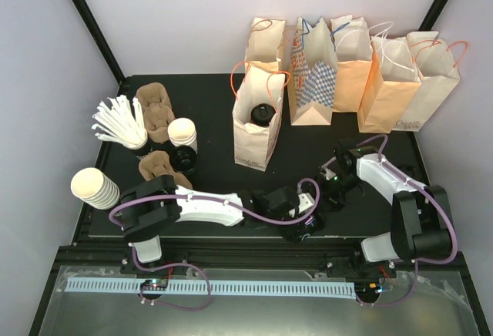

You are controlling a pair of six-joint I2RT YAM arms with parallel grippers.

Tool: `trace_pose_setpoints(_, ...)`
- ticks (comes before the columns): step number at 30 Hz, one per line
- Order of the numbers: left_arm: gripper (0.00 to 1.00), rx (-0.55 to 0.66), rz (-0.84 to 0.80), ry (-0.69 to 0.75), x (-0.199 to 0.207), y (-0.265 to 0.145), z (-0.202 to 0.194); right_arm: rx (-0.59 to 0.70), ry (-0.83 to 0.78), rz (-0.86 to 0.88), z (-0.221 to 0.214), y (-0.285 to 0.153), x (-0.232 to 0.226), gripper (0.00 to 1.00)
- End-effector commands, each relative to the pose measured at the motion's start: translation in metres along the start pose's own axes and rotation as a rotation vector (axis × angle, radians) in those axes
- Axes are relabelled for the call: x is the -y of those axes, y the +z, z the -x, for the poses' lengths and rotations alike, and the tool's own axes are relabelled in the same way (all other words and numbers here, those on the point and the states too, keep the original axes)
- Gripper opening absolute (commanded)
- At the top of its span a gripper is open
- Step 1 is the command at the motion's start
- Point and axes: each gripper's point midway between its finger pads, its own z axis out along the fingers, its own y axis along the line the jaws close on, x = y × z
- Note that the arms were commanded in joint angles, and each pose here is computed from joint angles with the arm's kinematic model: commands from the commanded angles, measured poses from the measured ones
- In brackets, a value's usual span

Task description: Pack the takeout coffee

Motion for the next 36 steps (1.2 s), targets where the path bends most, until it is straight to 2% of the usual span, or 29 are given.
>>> trace_pose_setpoints(1,0.69,-0.102,-0.009,-0.011,-0.002,0.002,-0.037,0.047,-0.030,0.086,0.018,-0.022,-0.024,0.66)
trace_pose_setpoints(9,0.69,0.023,0.018,-0.069,-0.019,-0.007,-0.012,0.092,-0.049,0.077,0.027,-0.034,-0.032,0.66)
trace_pose_setpoints(12,0.69,0.070,0.052,-0.073,-0.026,-0.015,0.002,0.207,-0.071,0.017,0.043,-0.058,-0.038,0.76)
trace_pose_setpoints(16,0.69,0.126,0.100,-0.067,-0.037,-0.029,0.010,0.298,-0.100,-0.025,0.060,-0.081,-0.049,0.77)
trace_pose_setpoints(20,0.70,0.204,0.134,-0.045,-0.046,-0.045,0.019,0.289,-0.125,-0.067,0.060,-0.083,-0.044,0.79)
trace_pose_setpoints(23,0.71,0.274,0.140,-0.032,-0.051,-0.055,0.027,0.287,-0.138,-0.071,0.057,-0.081,-0.041,0.87)
trace_pose_setpoints(29,0.72,0.425,0.132,-0.027,-0.058,-0.071,0.049,0.242,-0.273,0.091,0.044,-0.074,-0.069,0.84)
trace_pose_setpoints(33,0.73,0.485,0.113,-0.014,-0.058,-0.077,0.065,0.216,-0.356,0.127,0.035,-0.070,-0.082,0.91)
trace_pose_setpoints(36,0.74,0.527,0.091,0.019,-0.053,-0.082,0.073,0.184,-0.385,0.166,0.029,-0.063,-0.090,0.92)
